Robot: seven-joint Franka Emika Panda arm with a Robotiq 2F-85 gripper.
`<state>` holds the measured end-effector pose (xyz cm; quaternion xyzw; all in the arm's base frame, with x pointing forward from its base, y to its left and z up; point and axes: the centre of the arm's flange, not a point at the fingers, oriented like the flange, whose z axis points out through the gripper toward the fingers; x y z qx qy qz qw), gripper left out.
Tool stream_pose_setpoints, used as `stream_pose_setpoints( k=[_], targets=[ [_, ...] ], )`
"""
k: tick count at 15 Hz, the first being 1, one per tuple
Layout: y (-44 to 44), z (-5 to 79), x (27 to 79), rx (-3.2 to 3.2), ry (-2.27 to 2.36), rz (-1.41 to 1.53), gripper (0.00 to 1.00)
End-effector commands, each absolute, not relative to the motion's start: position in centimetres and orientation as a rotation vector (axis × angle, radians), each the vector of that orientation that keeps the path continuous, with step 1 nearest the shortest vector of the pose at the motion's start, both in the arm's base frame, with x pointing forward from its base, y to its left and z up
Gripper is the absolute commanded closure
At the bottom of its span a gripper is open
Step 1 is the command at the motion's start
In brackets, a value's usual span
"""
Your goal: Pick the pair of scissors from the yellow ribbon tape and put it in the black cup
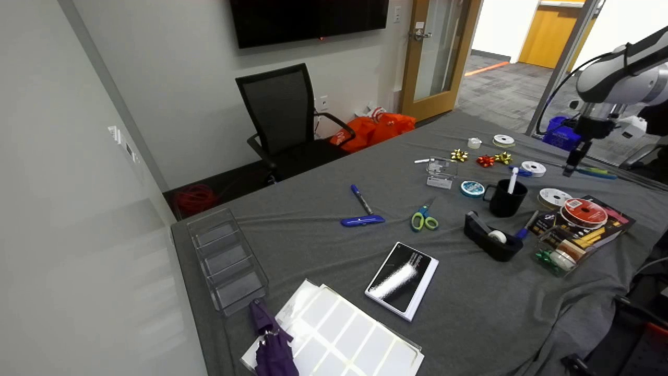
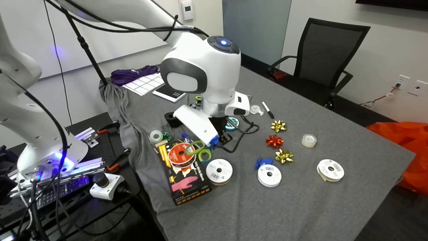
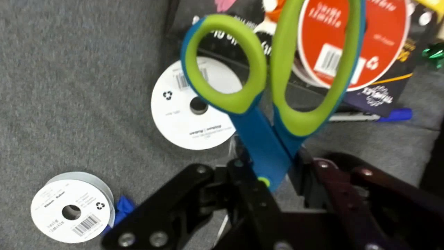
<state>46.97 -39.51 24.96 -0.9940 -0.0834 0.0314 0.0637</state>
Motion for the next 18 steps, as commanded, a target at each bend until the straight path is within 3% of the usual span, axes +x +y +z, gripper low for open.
stream_pose_setpoints(
  k=[1,6,11,12,16,17,18],
  targets=[
    [-37.0,30.7,43.2,-2.942,-0.281,0.262,0.92],
    [-33.3,35.6,41.2,-2.856,-0.196,0.520,0.92],
    [-28.4,34.0,43.0,-2.774,-0.108,0.618,0.92],
    [-30.0,34.9,42.9,-2.797,-0.142,0.607,0.69],
    [-28.4,34.0,43.5,-2.785,-0.132,0.631,0.69],
    [-28.5,34.0,43.4,-2.785,-0.129,0.631,0.92],
    [-27.9,34.1,43.8,-2.782,-0.097,0.635,0.92]
  ],
)
